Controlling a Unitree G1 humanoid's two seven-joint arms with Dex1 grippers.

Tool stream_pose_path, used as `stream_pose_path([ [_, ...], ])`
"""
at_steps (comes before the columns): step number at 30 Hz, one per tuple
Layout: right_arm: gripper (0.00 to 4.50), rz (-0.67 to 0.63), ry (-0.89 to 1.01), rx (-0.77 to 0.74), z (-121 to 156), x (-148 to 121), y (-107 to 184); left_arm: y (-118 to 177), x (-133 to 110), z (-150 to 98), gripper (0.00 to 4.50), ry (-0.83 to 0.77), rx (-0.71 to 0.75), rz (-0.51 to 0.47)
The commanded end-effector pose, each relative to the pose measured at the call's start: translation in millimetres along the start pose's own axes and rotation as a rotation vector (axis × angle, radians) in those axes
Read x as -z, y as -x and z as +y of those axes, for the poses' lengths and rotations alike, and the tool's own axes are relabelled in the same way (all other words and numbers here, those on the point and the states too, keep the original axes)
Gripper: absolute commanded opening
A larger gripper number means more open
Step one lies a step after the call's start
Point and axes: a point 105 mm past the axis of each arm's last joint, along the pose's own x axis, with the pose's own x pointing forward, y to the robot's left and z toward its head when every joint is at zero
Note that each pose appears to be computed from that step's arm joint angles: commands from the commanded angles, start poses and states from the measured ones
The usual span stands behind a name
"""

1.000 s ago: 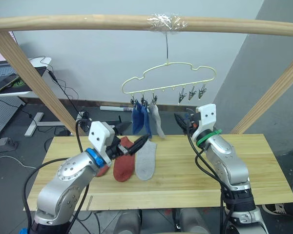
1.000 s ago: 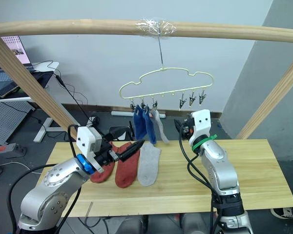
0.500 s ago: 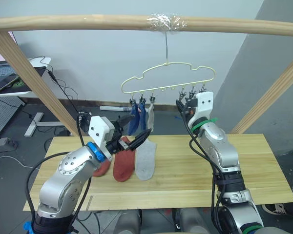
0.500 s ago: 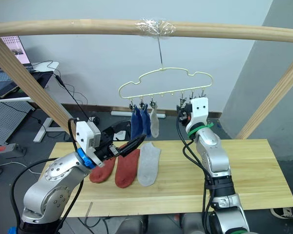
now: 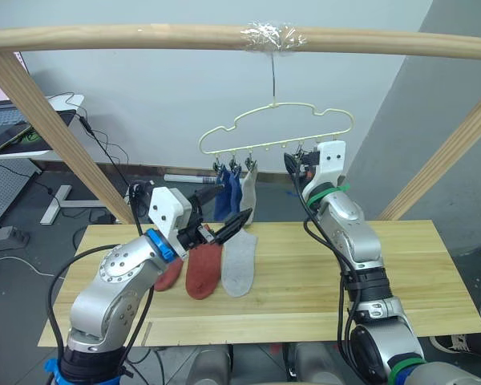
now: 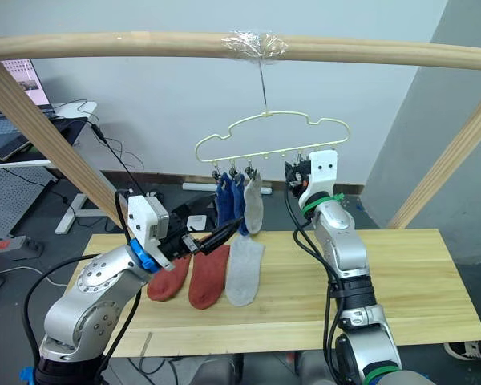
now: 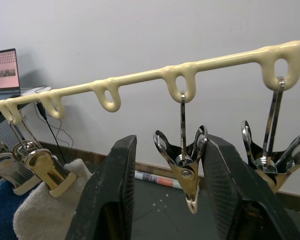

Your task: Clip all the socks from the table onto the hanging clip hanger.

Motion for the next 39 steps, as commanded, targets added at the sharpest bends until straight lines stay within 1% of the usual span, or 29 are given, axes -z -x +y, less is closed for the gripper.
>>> stream_pose_path([
  [1, 1.98, -0.087, 0.008, -0.012, 1.7, -23.2, -3.3, -2.9, -13.8, -3.3, 4.5, -0.027, 0.016, -0.055],
  [18, 1.98, -0.087, -0.002, -0.005, 0.7, -22.0, -4.8, -5.4, -16.9, -4.9, 4.5, -0.015, 0.022, -0.069],
  [21, 1.33, -0.087, -0.004, 0.006, -1.8, -21.7, -4.8, -5.8, -17.2, -5.1, 4.5, -0.01, 0.021, -0.071],
  [23, 0.68, -0.088, -0.01, 0.013, -3.4, -22.1, -5.2, -6.0, -16.9, -4.6, 4.5, -0.009, 0.019, -0.071],
  [25, 0.26, -0.09, -0.019, 0.017, -4.5, -22.5, -5.6, -6.1, -15.3, -3.9, 4.5, -0.005, 0.015, -0.068],
  [27, 0.01, -0.09, -0.025, 0.019, -5.3, -22.6, -5.8, -6.0, -13.3, -3.9, 4.5, 0.0, 0.013, -0.064],
  [30, 0.01, -0.089, -0.037, 0.023, -7.0, -22.5, -5.8, -5.8, -8.9, -5.3, 4.5, 0.008, 0.012, -0.049],
  [32, 0.01, -0.085, -0.04, 0.019, -7.3, -22.4, -5.4, -3.9, 4.6, -2.7, 4.5, 0.016, -0.012, 0.01],
  [33, 0.01, -0.079, -0.036, 0.017, -7.6, -21.9, -5.1, -2.1, 17.7, -0.6, 4.5, 0.008, -0.03, 0.072],
  [35, 0.01, -0.066, -0.027, 0.003, -7.6, -20.9, -3.8, 4.4, 51.6, 4.2, 4.5, -0.016, -0.068, 0.222],
  [36, 0.01, -0.058, -0.022, -0.004, -7.5, -20.3, -3.2, 7.5, 65.2, 6.2, 4.5, -0.03, -0.084, 0.275],
  [39, 0.01, -0.037, -0.011, -0.018, -9.4, -18.1, -0.6, 10.7, 106.8, 10.6, 4.5, 0.021, -0.135, 0.405],
])
